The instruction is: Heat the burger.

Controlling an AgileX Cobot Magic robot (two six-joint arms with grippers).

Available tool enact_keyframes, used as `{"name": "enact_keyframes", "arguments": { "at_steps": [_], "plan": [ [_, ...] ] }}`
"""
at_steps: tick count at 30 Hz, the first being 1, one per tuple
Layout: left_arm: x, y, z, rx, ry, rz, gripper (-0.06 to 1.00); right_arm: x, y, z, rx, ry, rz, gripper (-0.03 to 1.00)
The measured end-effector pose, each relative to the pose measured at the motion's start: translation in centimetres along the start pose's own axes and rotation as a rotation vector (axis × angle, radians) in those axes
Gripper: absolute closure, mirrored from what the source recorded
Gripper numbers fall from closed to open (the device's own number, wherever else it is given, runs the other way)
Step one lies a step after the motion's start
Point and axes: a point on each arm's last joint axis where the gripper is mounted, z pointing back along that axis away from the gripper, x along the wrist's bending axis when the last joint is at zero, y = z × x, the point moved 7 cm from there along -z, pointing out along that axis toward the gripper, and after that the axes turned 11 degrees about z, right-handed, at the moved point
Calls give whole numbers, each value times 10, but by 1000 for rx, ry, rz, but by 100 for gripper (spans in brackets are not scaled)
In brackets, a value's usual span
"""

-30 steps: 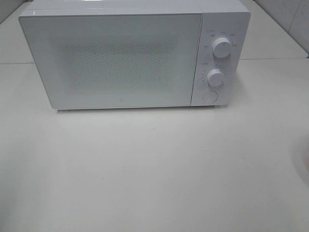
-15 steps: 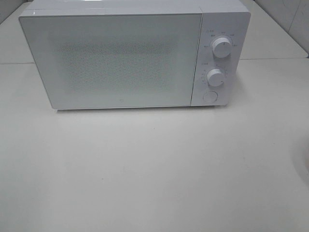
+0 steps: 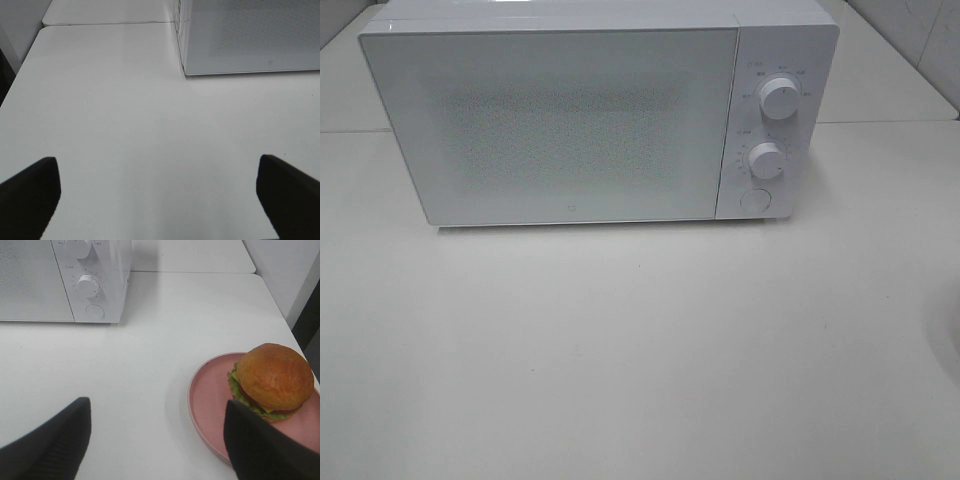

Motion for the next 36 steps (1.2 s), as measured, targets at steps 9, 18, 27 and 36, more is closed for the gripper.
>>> {"name": "enact_keyframes", "arguments": {
  "at_steps": [9,18,27,36],
  "plan": [
    [-5,1,1,9,59,-9,-4,0,0,0,0,0,0,24],
    [-5,1,1,9,59,-9,-4,0,0,0,0,0,0,24],
    [-5,1,1,9,59,-9,-4,0,0,0,0,0,0,24],
    [-5,1,1,9,59,-9,-4,0,0,0,0,0,0,24]
  ]
}}
